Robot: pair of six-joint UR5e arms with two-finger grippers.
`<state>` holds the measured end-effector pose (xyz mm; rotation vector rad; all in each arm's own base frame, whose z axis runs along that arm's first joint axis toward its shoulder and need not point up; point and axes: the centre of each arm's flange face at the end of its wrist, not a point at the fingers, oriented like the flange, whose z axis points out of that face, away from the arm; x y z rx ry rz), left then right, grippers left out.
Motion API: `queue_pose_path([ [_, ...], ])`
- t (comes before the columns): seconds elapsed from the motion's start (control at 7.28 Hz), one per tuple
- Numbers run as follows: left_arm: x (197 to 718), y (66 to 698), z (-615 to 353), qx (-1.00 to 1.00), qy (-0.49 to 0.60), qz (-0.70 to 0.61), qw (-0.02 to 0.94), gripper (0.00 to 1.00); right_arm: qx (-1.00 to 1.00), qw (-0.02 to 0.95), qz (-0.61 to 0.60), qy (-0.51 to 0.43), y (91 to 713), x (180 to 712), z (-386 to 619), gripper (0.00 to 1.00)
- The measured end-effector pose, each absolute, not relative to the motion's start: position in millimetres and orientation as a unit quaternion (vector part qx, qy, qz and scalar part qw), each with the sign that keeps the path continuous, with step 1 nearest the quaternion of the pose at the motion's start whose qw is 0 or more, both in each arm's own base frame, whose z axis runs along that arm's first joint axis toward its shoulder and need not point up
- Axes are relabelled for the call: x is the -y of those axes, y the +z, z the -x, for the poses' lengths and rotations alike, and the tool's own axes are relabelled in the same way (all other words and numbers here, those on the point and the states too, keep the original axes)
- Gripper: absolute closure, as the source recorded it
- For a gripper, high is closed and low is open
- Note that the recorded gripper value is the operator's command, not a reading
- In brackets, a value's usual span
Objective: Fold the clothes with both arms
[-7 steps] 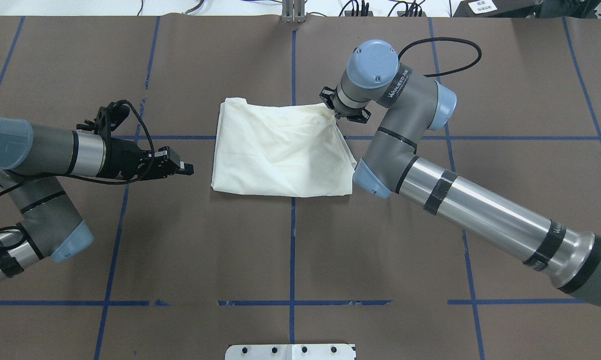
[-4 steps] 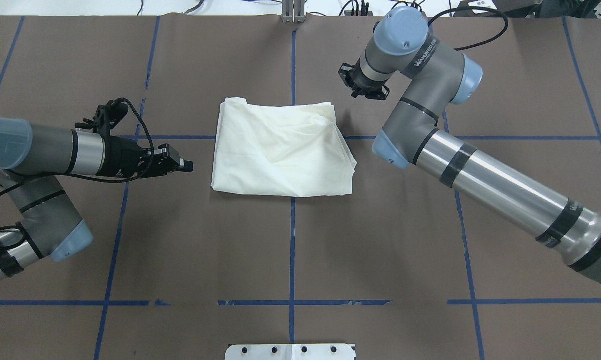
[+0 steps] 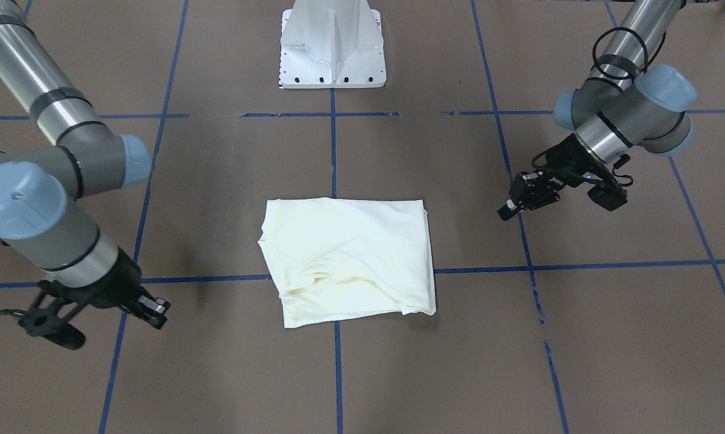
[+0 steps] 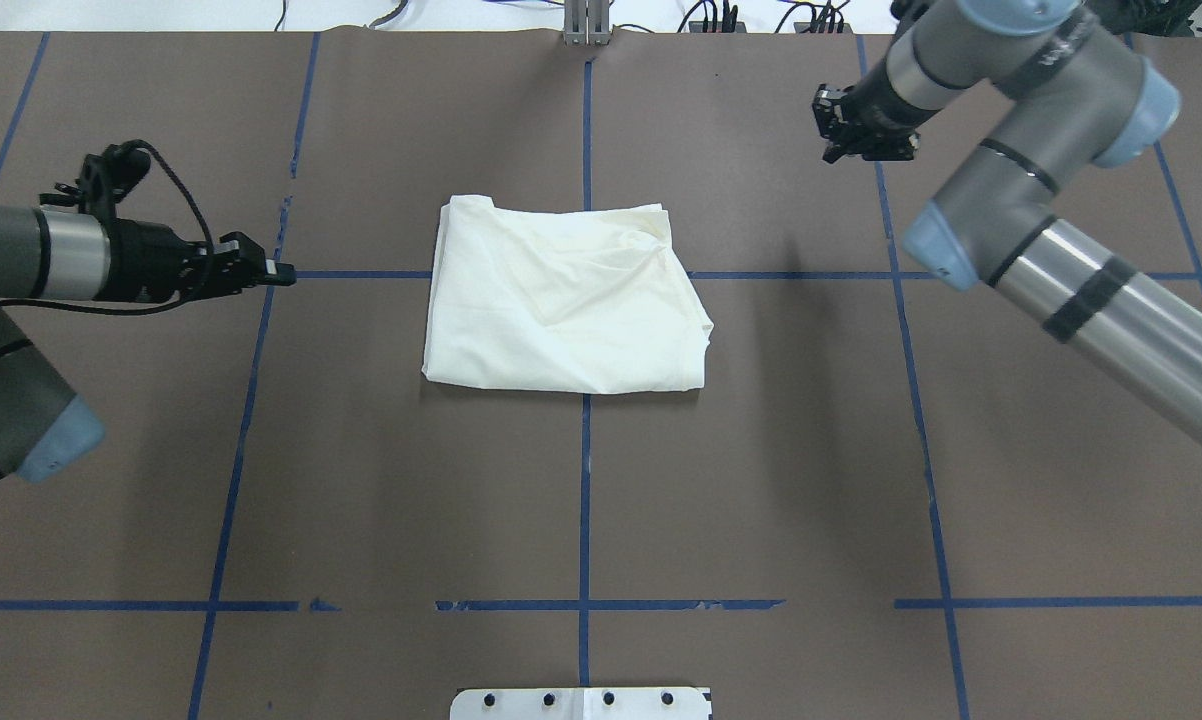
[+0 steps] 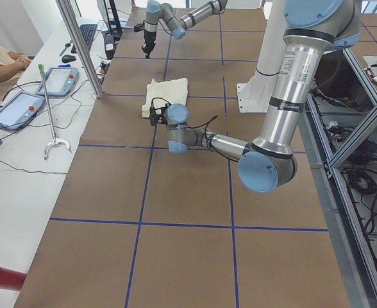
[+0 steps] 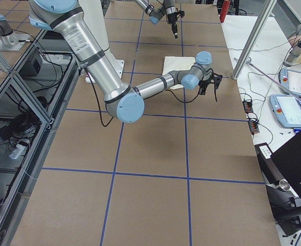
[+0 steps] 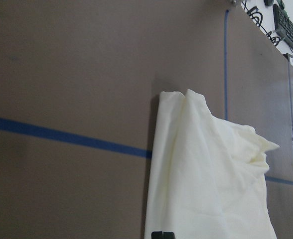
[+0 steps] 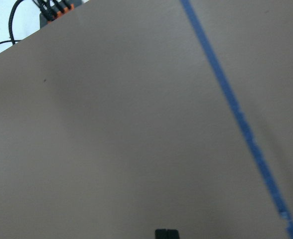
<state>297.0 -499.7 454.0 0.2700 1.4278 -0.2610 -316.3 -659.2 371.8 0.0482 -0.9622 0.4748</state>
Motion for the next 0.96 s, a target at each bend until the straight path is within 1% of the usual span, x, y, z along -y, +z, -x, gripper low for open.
queue_pose_path([
  [0.14, 505.2, 485.6, -255.6, -0.619, -0.101, -0.159, 0.763, 1.00, 0.460, 0.864, -0.039, 0.203, 400.3, 644.4, 257.7, 1.00],
  [0.41, 508.3, 546.9, -148.7, -0.549, -0.053, -0.226, 0.803, 1.00, 0.433, 0.888, -0.087, 0.130, 476.6, 598.0, 152.6, 0.95],
  [0.55, 510.6, 569.9, -93.3, -0.504, -0.034, -0.259, 0.823, 1.00, 0.423, 0.895, -0.099, 0.095, 510.8, 575.8, 109.7, 0.87],
  [0.69, 513.5, 589.5, -36.6, -0.451, -0.016, -0.282, 0.847, 0.94, 0.425, 0.897, -0.101, 0.069, 539.8, 553.8, 71.9, 0.84],
  [0.82, 516.1, 601.2, 9.7, -0.405, 0.001, -0.285, 0.869, 0.58, 0.430, 0.896, -0.101, 0.056, 561.5, 528.7, 41.9, 0.74],
  [0.96, 517.3, 605.9, 44.9, -0.369, 0.019, -0.271, 0.889, 0.01, 0.432, 0.895, -0.099, 0.052, 574.0, 499.0, 21.6, 0.03],
])
